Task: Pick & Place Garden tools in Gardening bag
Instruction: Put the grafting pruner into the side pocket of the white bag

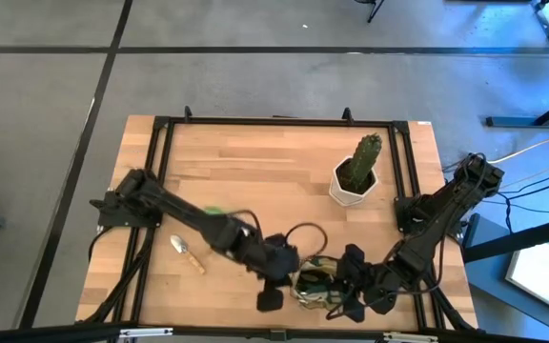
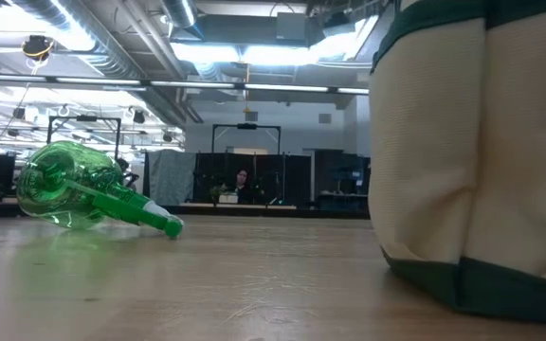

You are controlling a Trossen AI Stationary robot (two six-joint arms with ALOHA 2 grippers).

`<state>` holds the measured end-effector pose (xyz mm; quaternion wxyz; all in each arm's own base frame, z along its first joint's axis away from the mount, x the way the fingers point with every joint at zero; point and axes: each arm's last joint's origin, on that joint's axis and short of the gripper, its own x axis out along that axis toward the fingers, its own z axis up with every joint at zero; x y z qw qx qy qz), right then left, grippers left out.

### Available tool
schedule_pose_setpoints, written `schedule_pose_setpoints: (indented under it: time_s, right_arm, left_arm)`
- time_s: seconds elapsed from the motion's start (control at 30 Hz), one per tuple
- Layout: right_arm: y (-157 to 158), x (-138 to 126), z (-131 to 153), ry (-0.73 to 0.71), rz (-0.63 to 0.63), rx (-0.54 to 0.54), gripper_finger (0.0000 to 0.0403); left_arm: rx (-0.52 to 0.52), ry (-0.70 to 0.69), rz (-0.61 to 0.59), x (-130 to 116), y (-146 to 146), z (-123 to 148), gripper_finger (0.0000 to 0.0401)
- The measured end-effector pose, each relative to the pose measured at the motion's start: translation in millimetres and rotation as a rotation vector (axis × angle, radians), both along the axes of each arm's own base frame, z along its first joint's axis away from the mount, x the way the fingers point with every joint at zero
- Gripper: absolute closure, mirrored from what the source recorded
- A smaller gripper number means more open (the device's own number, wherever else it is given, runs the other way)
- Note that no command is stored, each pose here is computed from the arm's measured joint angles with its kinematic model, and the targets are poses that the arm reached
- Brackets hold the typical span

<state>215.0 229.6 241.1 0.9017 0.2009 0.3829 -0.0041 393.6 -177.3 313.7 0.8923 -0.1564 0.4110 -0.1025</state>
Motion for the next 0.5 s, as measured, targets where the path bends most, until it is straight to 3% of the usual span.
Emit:
schedule_pose_setpoints:
  time_s: [0.17,0.33,0.43,0.5]
  right_arm:
    - [-2,3,0,0.007,0.033,-0.01,0.0393]
    - [-3,4,0,0.009,0.044,-0.018,0.0393]
    - [-3,4,0,0.009,0.051,-0.026,0.0393]
    - [-4,4,0,0.009,0.057,-0.032,0.0393]
  left_arm:
    - [-0.128,0.045,0.239,11,-3,-13,0.0382]
    - [-0.243,0.046,0.359,38,4,-38,0.0351]
    - [-0.227,0.122,0.385,41,6,-54,0.0331]
    - [-0.193,0.101,0.398,41,2,-51,0.0322]
